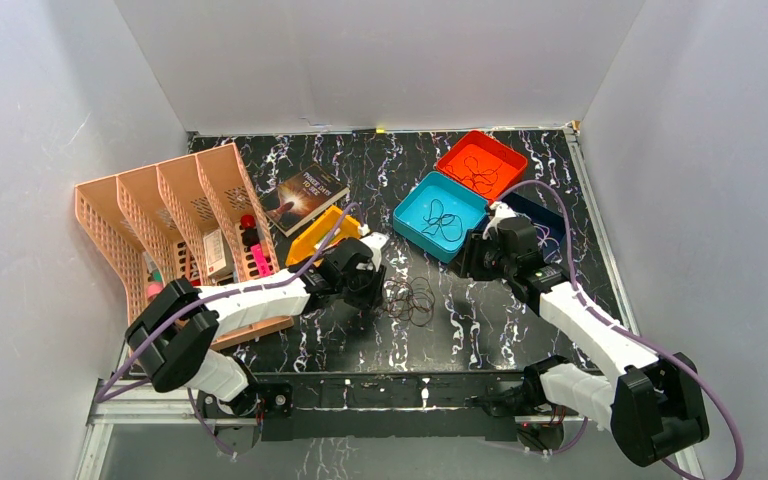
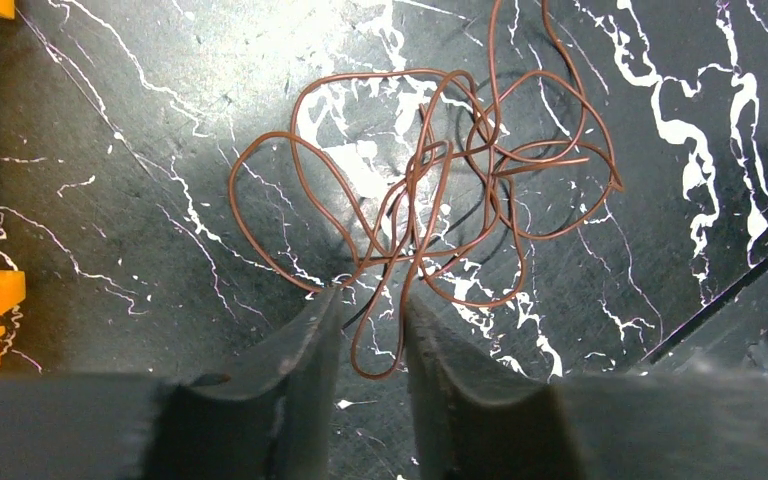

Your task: Untangle the cables

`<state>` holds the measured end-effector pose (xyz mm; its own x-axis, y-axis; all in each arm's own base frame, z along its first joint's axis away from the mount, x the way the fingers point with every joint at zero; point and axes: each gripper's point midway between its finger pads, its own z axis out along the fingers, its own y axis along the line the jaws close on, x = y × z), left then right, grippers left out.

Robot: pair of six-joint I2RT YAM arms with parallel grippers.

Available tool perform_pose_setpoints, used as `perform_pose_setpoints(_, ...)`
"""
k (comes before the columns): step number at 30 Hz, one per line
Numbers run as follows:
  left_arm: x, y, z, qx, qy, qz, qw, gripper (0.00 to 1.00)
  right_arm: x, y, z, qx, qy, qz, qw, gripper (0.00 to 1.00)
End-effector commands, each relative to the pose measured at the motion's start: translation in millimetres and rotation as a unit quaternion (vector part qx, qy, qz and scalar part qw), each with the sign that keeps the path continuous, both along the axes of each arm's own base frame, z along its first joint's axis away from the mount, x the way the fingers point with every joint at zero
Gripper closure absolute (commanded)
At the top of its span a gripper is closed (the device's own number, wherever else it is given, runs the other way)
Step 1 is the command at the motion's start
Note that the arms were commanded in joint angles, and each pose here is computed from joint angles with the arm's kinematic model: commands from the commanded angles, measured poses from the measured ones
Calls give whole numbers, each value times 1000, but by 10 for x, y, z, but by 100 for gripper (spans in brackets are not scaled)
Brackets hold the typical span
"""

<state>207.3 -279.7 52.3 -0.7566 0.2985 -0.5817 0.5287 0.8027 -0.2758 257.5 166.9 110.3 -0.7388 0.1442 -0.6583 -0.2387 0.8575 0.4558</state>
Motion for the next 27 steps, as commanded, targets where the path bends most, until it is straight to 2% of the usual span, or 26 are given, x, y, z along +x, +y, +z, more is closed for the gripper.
perform_pose_setpoints(1, 81, -86, 97, -12, -17, -2, 1000, 78, 33, 46, 146, 15, -18, 6, 1000, 50)
perform_pose_setpoints(5, 111, -100, 165, -15, -27, -3, 1000, 85, 25, 45, 155, 18, -22, 4, 1000, 50)
perform_pose_setpoints(9, 147, -93, 309, -19, -43, -1, 999, 100, 36, 43, 231, 32, -43, -3, 999, 49)
perform_pose_setpoints(14, 207, -73, 527, -22, -66, 4, 998, 100, 33, 85, 396, 73, -103, 0, 992, 46)
perform_pose_setpoints(20, 272, -139, 1027, -60, -109, -3, 992, 100, 10, 161, 600, 108, -182, 31, 977, 40)
perform_pose_setpoints(27, 316, -172, 1429, -74, -137, -12, 988, 100, -105, 411, 968, 149, -267, 83, 949, 32)
